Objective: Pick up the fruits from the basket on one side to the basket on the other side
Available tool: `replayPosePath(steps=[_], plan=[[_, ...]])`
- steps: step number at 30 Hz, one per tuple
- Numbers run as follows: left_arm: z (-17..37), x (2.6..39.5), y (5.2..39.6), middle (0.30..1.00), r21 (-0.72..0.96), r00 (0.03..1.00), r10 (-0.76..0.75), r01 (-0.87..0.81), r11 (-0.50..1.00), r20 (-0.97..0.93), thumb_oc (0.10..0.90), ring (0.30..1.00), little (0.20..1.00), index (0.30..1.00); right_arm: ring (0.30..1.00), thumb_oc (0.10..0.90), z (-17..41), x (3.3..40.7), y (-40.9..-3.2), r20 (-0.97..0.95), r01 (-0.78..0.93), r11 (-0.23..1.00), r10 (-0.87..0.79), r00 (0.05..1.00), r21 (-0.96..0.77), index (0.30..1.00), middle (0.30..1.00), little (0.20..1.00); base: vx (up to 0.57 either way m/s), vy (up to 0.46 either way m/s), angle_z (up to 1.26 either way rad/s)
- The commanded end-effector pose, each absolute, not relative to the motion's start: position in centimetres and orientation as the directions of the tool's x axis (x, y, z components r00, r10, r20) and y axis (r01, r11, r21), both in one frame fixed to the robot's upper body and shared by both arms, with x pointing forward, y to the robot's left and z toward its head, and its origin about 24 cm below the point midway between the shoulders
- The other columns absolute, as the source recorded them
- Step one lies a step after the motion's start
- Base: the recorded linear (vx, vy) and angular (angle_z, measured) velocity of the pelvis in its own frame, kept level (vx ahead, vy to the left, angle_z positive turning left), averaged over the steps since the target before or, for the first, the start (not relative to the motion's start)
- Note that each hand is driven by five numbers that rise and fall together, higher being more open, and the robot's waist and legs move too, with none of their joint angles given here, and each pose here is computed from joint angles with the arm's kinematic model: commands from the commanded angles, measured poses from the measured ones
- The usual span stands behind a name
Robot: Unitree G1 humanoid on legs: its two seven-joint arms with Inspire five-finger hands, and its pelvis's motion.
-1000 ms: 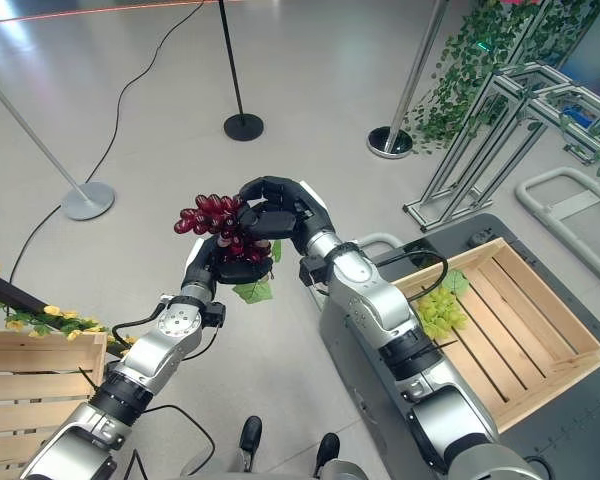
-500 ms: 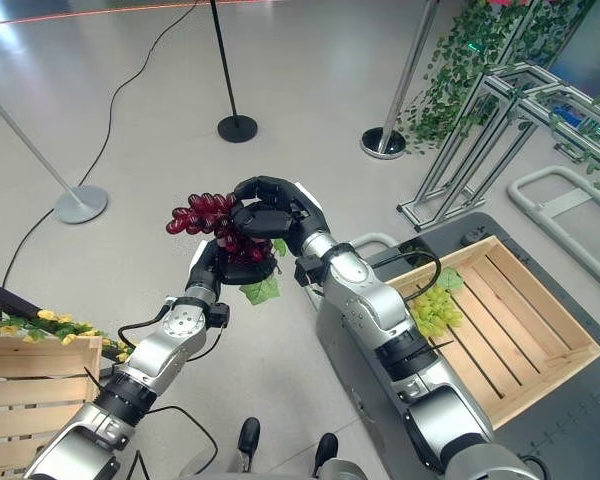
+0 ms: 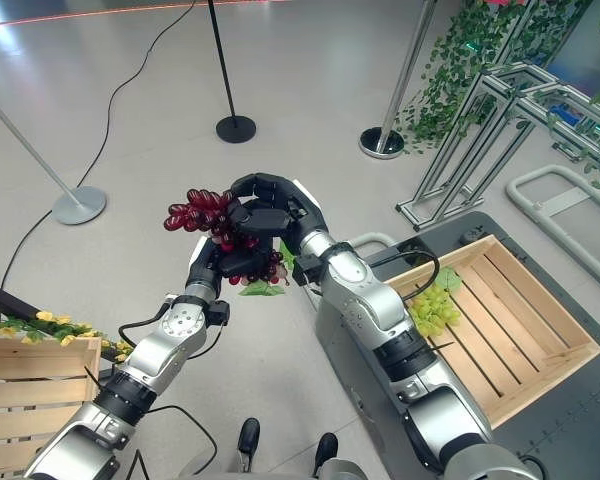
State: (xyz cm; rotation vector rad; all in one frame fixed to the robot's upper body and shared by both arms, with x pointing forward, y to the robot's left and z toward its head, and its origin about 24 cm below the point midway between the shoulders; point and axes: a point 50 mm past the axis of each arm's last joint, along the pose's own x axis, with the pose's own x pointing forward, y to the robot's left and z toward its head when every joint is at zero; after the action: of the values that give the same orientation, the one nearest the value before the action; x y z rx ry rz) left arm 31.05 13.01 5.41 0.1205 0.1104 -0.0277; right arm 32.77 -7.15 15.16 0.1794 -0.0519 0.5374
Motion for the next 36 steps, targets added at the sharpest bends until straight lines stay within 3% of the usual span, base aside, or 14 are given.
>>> replayPosePath(steps=[1,9,14,19,29,36], plan=[[9.4,33.0,11.2,0.300,0.077,0.992,-0.081,0.074,0.994,0.101,0.400,0.300,0.300,0.300,0.900,0.800,20.3,31.8,-5.3,0.356,-0.605,0.751,0.507,0.785,0.264,0.900,0.900,0.900,0.00,0.000,0.00],[8.6,32.7,11.4,0.300,-0.044,0.993,-0.102,0.104,0.994,0.054,0.400,0.300,0.300,0.300,0.900,0.800,18.3,32.9,-7.1,0.251,-0.474,0.847,0.418,0.873,0.241,0.900,0.900,0.900,0.00,0.000,0.00],[6.9,31.7,11.9,0.300,-0.164,0.995,-0.097,0.094,0.982,-0.010,0.400,0.300,0.300,0.300,0.900,0.800,15.8,34.1,-11.3,0.156,-0.213,0.975,0.201,0.967,0.063,0.900,0.900,0.900,0.00,0.000,0.00],[6.3,31.0,13.0,0.300,-0.126,0.997,-0.075,0.072,0.989,-0.020,0.400,0.300,0.300,0.300,0.900,0.800,14.2,34.4,-14.8,0.131,-0.013,0.993,0.029,0.991,-0.120,0.900,0.900,0.900,0.00,0.000,0.00],[4.7,28.6,16.2,0.300,-0.110,0.997,-0.039,0.032,0.993,-0.060,0.400,0.300,0.300,0.300,0.900,0.800,9.1,31.1,-17.6,0.105,0.091,0.996,-0.090,0.990,-0.001,0.900,0.900,0.900,0.01,0.028,0.00],[4.2,29.5,15.6,0.300,-0.079,0.996,-0.085,0.081,0.994,-0.038,0.400,0.300,0.300,0.300,0.900,0.800,6.4,29.9,-18.2,0.043,0.104,0.995,-0.104,0.994,0.005,0.900,0.900,0.900,-0.05,-0.222,0.90]])
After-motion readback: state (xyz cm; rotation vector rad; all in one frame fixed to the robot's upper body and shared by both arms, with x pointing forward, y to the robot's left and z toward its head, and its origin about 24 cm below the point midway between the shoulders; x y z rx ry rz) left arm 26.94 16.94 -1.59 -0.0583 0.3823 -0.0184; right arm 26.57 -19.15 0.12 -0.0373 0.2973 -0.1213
